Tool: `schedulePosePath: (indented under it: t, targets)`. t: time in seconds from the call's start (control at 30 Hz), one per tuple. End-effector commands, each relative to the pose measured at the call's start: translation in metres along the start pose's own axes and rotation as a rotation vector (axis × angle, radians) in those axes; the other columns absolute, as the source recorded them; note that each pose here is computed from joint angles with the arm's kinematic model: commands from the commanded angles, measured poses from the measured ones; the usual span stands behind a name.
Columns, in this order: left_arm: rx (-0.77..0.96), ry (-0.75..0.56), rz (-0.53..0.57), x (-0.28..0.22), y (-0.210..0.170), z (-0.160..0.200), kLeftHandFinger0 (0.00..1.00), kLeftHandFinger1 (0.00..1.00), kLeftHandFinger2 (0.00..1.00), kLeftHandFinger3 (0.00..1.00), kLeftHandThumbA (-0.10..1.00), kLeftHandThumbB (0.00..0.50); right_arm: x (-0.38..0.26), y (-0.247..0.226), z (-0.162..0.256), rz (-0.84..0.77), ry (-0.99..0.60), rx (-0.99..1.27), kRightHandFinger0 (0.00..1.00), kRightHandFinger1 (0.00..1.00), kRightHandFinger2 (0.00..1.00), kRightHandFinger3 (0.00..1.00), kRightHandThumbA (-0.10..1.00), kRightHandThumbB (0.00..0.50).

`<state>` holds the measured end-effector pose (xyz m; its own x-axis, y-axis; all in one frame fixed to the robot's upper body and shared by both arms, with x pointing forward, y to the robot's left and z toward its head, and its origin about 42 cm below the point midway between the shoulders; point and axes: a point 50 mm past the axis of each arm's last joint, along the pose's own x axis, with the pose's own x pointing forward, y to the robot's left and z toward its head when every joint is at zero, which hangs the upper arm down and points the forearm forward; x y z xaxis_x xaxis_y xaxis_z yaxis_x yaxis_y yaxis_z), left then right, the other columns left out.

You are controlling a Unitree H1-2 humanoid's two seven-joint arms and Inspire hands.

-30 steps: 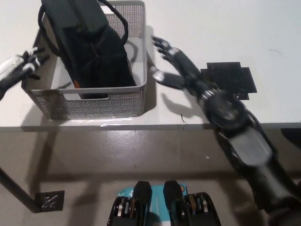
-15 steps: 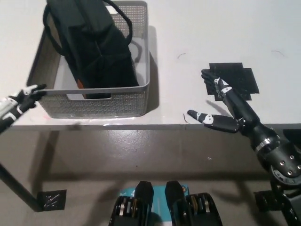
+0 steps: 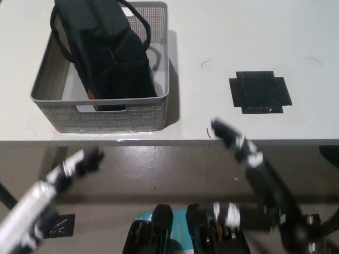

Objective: Use both hands to pick up a lunch bag on the right hand side and place it into a container on the left hand side

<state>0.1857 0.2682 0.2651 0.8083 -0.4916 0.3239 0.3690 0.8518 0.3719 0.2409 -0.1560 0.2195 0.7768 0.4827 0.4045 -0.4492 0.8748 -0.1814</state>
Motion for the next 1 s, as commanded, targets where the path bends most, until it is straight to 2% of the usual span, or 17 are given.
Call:
schedulePosePath:
  t: [0.0, 0.03, 0.1, 0.13, 0.47, 0.53, 0.63, 0.7, 0.8, 0.9, 0.97]
  targets:
    - [-0.164, -0.148, 0.130, -0.043, -0.058, -0.001, 1.00, 1.00, 1.00, 1.00, 1.00, 0.203, -0.055, 0.053, 0.005, -0.039, -0.161, 0.122, 1.00, 1.00, 1.00, 1.00, 1.00, 0.277]
    - [-0.173, -0.125, 0.129, -0.044, -0.061, -0.005, 1.00, 1.00, 1.00, 1.00, 1.00, 0.215, -0.058, 0.056, -0.001, -0.044, -0.146, 0.125, 1.00, 1.00, 1.00, 1.00, 1.00, 0.271]
    - [-0.181, -0.089, 0.133, -0.043, -0.068, -0.017, 1.00, 1.00, 1.00, 1.00, 1.00, 0.205, -0.062, 0.059, -0.018, -0.061, -0.099, 0.124, 1.00, 1.00, 1.00, 1.00, 1.00, 0.282]
    - [-0.190, -0.071, 0.136, -0.042, -0.072, -0.029, 1.00, 1.00, 1.00, 1.00, 1.00, 0.180, -0.064, 0.060, -0.030, -0.086, -0.068, 0.124, 1.00, 1.00, 1.00, 1.00, 1.00, 0.278]
    - [-0.146, 0.070, 0.168, -0.030, -0.080, -0.109, 1.00, 1.00, 1.00, 1.00, 1.00, 0.152, -0.072, 0.043, -0.129, -0.248, 0.195, 0.157, 1.00, 1.00, 1.00, 1.00, 1.00, 0.280]
    - [-0.137, 0.085, 0.171, -0.028, -0.080, -0.119, 1.00, 1.00, 1.00, 1.00, 1.00, 0.164, -0.073, 0.041, -0.141, -0.262, 0.230, 0.162, 1.00, 1.00, 1.00, 1.00, 1.00, 0.268]
    - [-0.125, 0.124, 0.175, -0.024, -0.078, -0.136, 1.00, 1.00, 1.00, 1.00, 1.00, 0.147, -0.069, 0.035, -0.156, -0.287, 0.262, 0.177, 1.00, 1.00, 1.00, 1.00, 1.00, 0.235]
    - [-0.112, 0.148, 0.180, -0.015, -0.076, -0.148, 1.00, 1.00, 1.00, 1.00, 1.00, 0.149, -0.059, 0.024, -0.162, -0.293, 0.259, 0.167, 1.00, 1.00, 1.00, 1.00, 1.00, 0.250]
    - [-0.111, 0.159, 0.182, 0.000, -0.073, -0.163, 1.00, 1.00, 1.00, 1.00, 1.00, 0.179, -0.045, 0.010, -0.169, -0.295, 0.257, 0.153, 1.00, 1.00, 1.00, 1.00, 1.00, 0.275]
    - [-0.132, 0.192, 0.188, 0.011, -0.072, -0.178, 1.00, 1.00, 1.00, 1.00, 1.00, 0.236, -0.035, 0.002, -0.175, -0.305, 0.277, 0.152, 1.00, 1.00, 1.00, 1.00, 1.00, 0.293]
    - [-0.132, 0.205, 0.188, 0.013, -0.072, -0.183, 1.00, 1.00, 1.00, 1.00, 1.00, 0.238, -0.033, 0.000, -0.175, -0.306, 0.277, 0.151, 1.00, 1.00, 1.00, 1.00, 1.00, 0.270]
